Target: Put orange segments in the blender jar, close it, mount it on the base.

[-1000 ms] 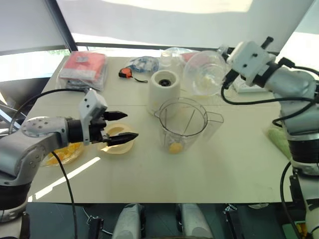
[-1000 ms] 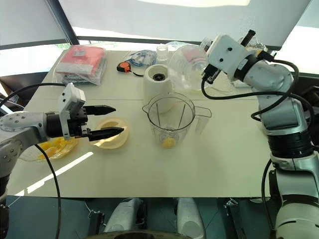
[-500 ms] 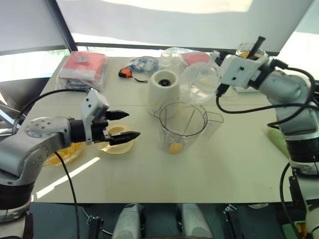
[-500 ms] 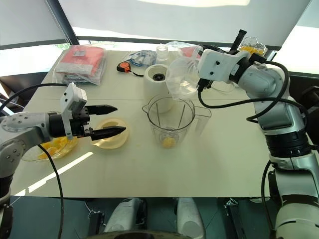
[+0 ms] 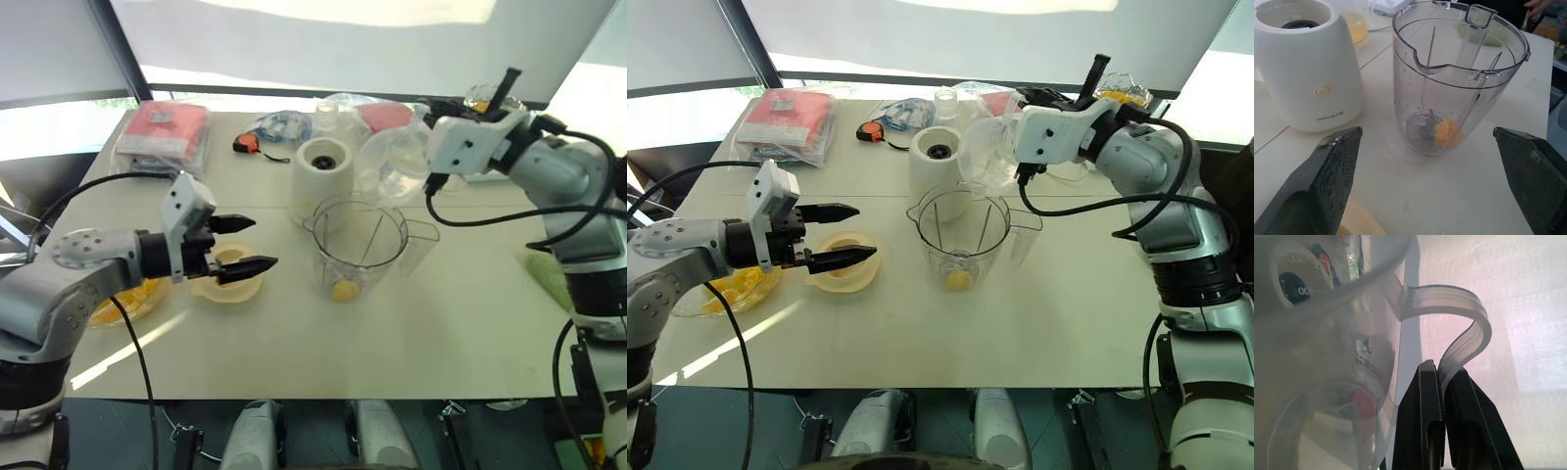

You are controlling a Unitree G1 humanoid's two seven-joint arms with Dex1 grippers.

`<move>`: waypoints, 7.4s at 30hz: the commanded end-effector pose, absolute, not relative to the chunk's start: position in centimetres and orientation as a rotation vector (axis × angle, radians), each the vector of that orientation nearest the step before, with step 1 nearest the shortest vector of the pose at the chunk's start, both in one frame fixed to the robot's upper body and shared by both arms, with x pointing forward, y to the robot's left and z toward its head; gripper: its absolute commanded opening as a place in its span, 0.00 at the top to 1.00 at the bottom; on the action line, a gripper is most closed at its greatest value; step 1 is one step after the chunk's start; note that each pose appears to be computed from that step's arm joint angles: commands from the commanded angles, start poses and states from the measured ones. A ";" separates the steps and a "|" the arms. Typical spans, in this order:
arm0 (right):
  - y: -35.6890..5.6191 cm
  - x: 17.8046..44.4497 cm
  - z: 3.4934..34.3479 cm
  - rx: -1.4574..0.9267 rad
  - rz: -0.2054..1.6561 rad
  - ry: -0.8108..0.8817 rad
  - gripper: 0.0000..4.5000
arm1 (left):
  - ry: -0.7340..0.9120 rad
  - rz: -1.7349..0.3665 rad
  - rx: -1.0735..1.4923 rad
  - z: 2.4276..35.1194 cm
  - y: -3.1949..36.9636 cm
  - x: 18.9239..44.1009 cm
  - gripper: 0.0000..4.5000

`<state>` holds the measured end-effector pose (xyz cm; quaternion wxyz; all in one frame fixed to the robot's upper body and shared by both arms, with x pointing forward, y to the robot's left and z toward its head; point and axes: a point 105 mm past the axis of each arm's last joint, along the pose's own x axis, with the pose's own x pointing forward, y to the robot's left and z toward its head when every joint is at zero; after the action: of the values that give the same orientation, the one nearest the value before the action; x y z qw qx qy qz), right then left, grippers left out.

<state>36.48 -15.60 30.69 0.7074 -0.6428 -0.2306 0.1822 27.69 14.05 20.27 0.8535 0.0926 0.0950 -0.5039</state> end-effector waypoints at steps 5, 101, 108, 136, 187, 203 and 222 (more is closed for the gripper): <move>-15.7 35.9 32.9 -1.470 0.339 -0.600 0.98 | 0.165 -1.073 0.229 20.9 13.7 27.6 0.00; -31.6 33.0 10.9 -0.193 -0.602 0.072 0.00 | 0.172 -0.948 0.230 20.5 14.8 29.3 0.00; -30.1 30.8 13.2 -0.147 -0.490 0.001 0.00 | 0.241 -0.838 0.345 18.6 17.7 32.1 0.00; -23.6 13.7 15.3 -0.030 0.338 0.286 0.00 | 0.591 -1.028 0.707 13.2 19.0 38.4 0.00; -20.2 20.8 14.5 0.040 0.477 0.153 0.00 | -0.088 -1.792 0.994 32.6 -3.3 33.7 0.94; -18.8 20.9 14.1 0.051 0.417 0.125 0.00 | 0.094 -1.972 1.265 25.2 -4.0 32.5 0.94; -17.6 24.1 13.4 -0.009 0.305 0.011 0.00 | 0.441 -1.995 1.282 20.7 -1.7 33.0 0.94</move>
<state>23.95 -17.74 12.62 0.9873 0.0021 0.0298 0.1558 32.76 -2.75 23.28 0.3885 0.4772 0.1153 -0.7798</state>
